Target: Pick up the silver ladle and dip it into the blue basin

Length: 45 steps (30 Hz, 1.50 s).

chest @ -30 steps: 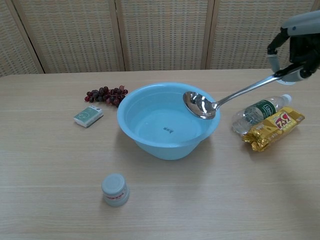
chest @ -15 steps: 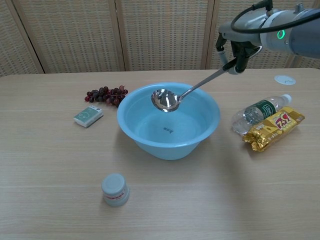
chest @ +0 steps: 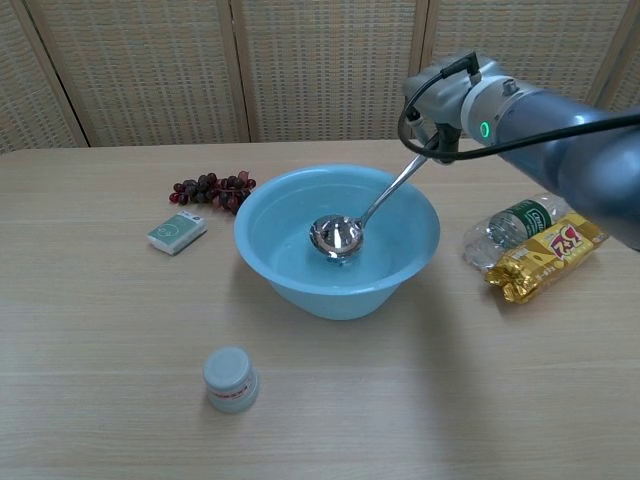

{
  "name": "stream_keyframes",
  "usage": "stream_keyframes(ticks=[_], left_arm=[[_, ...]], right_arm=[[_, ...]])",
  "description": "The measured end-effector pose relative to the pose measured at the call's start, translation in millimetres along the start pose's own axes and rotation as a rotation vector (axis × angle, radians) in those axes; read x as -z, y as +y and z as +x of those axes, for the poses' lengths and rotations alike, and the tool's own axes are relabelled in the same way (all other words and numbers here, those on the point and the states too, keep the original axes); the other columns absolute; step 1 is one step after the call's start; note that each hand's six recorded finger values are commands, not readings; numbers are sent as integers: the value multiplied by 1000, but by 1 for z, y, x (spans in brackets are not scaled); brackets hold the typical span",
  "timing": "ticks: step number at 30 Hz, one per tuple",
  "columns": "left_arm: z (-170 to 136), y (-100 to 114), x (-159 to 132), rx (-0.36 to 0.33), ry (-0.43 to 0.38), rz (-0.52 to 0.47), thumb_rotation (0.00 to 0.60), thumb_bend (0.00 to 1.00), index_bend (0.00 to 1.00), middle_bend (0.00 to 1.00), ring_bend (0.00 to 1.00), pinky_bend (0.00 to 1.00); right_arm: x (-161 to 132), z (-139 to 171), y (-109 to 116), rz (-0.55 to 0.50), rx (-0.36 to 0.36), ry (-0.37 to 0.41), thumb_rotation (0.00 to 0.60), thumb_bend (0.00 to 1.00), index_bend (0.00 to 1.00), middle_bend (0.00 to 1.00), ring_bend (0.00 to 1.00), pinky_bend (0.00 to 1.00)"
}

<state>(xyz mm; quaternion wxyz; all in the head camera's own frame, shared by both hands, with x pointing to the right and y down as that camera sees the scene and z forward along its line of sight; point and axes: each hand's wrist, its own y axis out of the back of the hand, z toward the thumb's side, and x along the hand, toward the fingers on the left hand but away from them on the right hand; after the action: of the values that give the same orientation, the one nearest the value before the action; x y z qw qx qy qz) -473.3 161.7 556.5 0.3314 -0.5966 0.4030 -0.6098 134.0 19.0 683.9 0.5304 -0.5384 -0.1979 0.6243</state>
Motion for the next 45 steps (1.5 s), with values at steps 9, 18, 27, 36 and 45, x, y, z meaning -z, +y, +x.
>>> stream_keyframes(ticks=[9, 18, 27, 36, 45], left_arm=[[4, 0, 1, 6, 7, -2, 600, 0, 0, 0, 0, 0], [5, 0, 2, 7, 11, -6, 600, 0, 0, 0, 0, 0], [5, 1, 3, 6, 12, -11, 600, 0, 0, 0, 0, 0], [5, 2, 2, 6, 8, -18, 600, 0, 0, 0, 0, 0], [4, 3, 0, 4, 3, -17, 600, 0, 0, 0, 0, 0]], right_arm=[[-11, -8, -5, 109, 112, -33, 600, 886, 804, 1000, 980, 1000], [-20, -9, -15, 195, 160, -17, 600, 886, 804, 1000, 981, 1000], [-27, -4, -32, 298, 151, 16, 600, 889, 808, 1000, 985, 1000], [-31, 4, -42, 322, 127, 24, 600, 891, 809, 1000, 986, 1000], [-39, 22, -48, 256, -14, 29, 600, 891, 810, 1000, 986, 1000]])
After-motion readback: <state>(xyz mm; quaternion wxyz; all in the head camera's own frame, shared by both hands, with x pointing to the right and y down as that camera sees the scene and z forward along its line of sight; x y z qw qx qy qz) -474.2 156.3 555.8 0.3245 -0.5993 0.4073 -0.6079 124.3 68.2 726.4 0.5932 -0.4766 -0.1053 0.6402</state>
